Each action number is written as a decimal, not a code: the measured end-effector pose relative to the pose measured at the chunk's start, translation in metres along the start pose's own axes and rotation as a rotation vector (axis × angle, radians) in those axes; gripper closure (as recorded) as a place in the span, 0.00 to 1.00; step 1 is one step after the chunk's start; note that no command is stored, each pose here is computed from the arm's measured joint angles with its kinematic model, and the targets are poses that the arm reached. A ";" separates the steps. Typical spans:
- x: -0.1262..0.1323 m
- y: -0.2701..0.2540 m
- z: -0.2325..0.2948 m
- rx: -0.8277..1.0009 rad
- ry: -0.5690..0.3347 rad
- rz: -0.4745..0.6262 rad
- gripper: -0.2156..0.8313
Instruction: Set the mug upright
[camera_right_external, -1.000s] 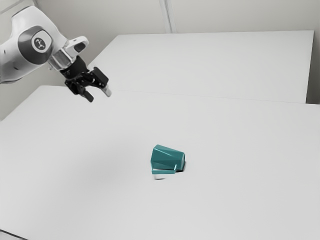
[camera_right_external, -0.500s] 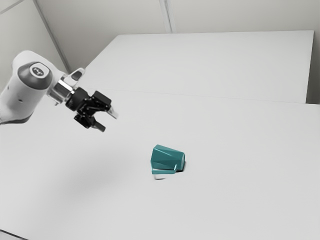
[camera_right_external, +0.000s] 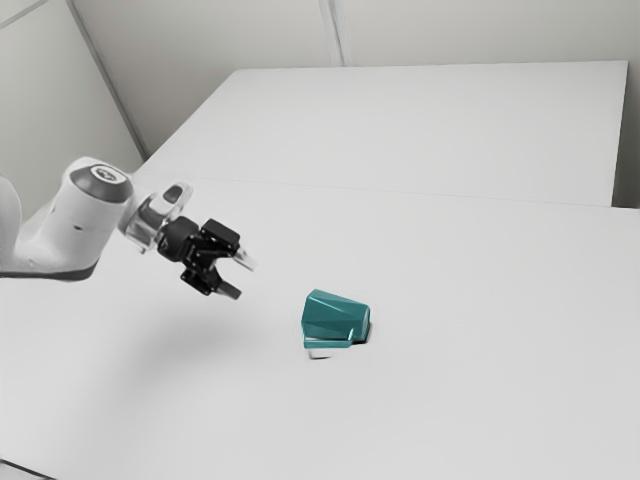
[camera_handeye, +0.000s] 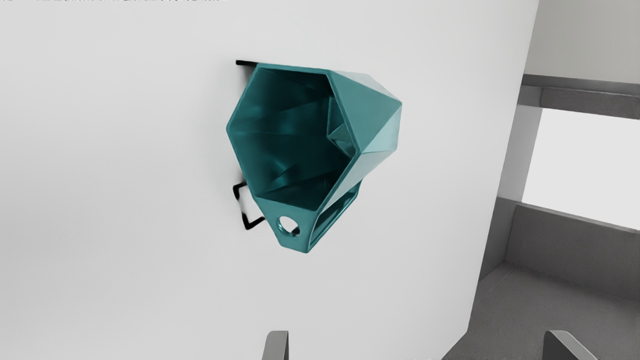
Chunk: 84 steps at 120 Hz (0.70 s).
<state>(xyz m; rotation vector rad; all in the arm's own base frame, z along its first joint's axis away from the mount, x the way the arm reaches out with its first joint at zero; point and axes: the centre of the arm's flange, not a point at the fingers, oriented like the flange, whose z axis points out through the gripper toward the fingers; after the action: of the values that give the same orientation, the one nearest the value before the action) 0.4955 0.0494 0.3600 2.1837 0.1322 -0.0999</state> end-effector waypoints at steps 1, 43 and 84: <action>0.000 -0.001 0.001 -0.004 0.000 0.001 0.27; 0.010 -0.020 0.044 -0.084 -0.048 0.089 0.28; 0.029 -0.031 0.061 -0.098 -0.044 0.158 0.28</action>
<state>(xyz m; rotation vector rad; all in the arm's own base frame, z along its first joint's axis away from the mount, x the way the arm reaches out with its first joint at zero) 0.5185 0.0191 0.2957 2.0840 -0.0598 -0.0510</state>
